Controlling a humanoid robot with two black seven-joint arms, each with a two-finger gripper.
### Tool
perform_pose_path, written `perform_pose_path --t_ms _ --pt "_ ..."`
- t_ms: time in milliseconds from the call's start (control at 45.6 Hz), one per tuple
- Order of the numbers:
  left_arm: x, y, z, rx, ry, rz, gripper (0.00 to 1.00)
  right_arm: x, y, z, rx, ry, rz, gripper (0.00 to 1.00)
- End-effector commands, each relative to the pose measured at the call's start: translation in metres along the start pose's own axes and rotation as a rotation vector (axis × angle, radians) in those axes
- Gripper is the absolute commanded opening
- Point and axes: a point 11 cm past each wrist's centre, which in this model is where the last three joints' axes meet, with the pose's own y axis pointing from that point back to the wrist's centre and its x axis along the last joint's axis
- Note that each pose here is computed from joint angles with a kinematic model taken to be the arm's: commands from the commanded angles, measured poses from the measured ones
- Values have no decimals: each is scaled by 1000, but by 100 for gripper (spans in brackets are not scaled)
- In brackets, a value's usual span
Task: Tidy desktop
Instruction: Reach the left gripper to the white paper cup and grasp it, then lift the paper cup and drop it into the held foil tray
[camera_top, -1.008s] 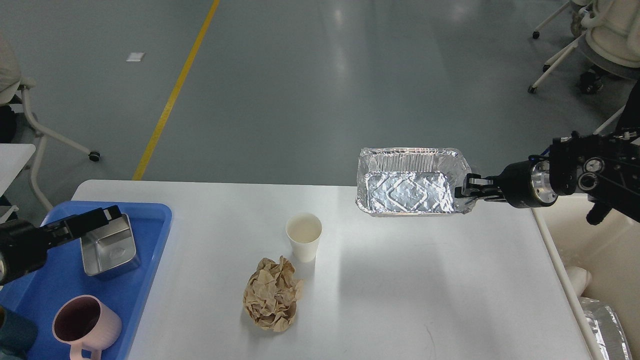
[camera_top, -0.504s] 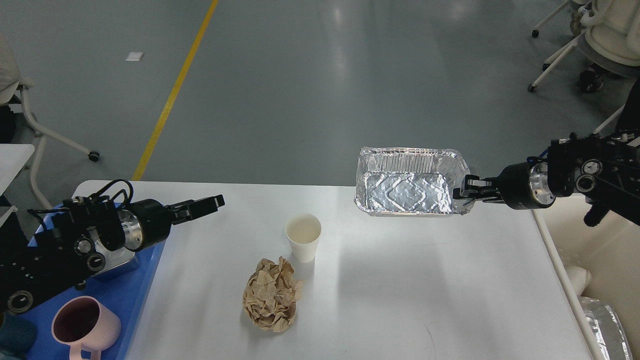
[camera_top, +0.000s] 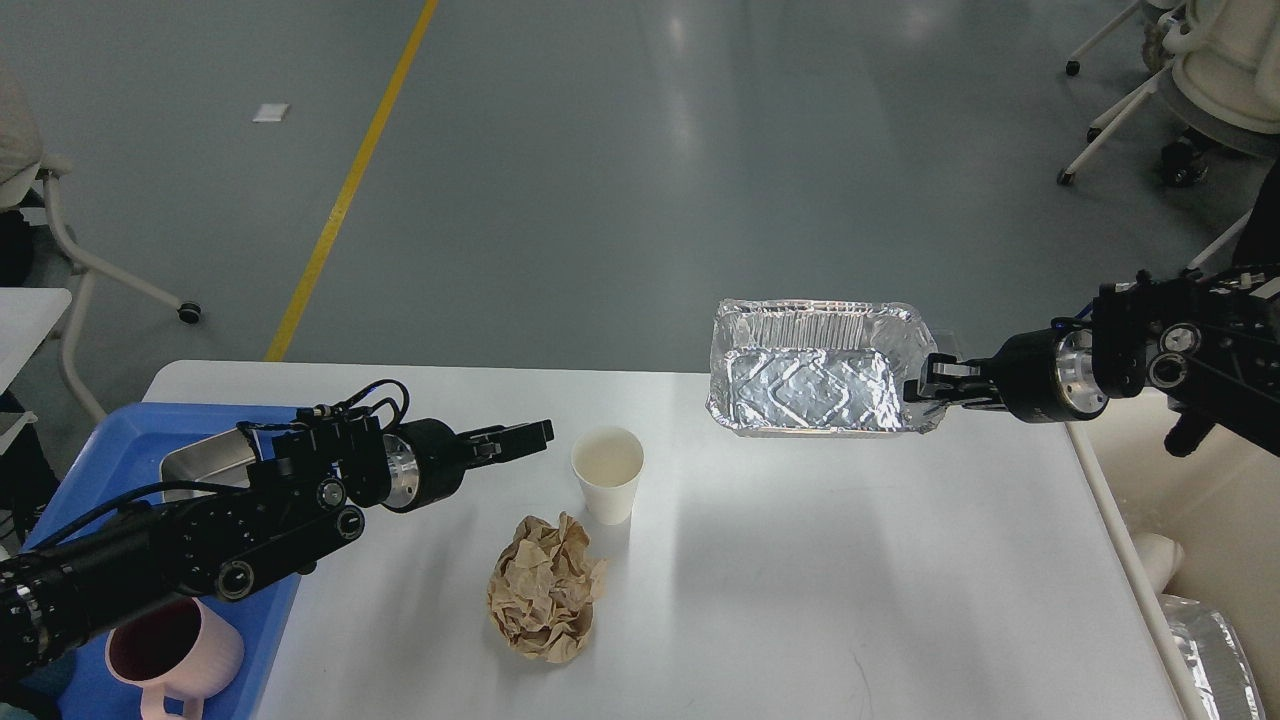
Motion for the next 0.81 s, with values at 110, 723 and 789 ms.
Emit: perform_pose_path --t_ms 110,723,789 --pt "-12 -17 18 -10 -16 -25 83 0 1 2 -2 -5 4 0" --pt "-19 -32 40 7 -129 -119 0 0 -1 1 4 -7 13 0" --pt "-20 -33 42 5 -133 -125 0 -1 -1 2 3 -9 11 0"
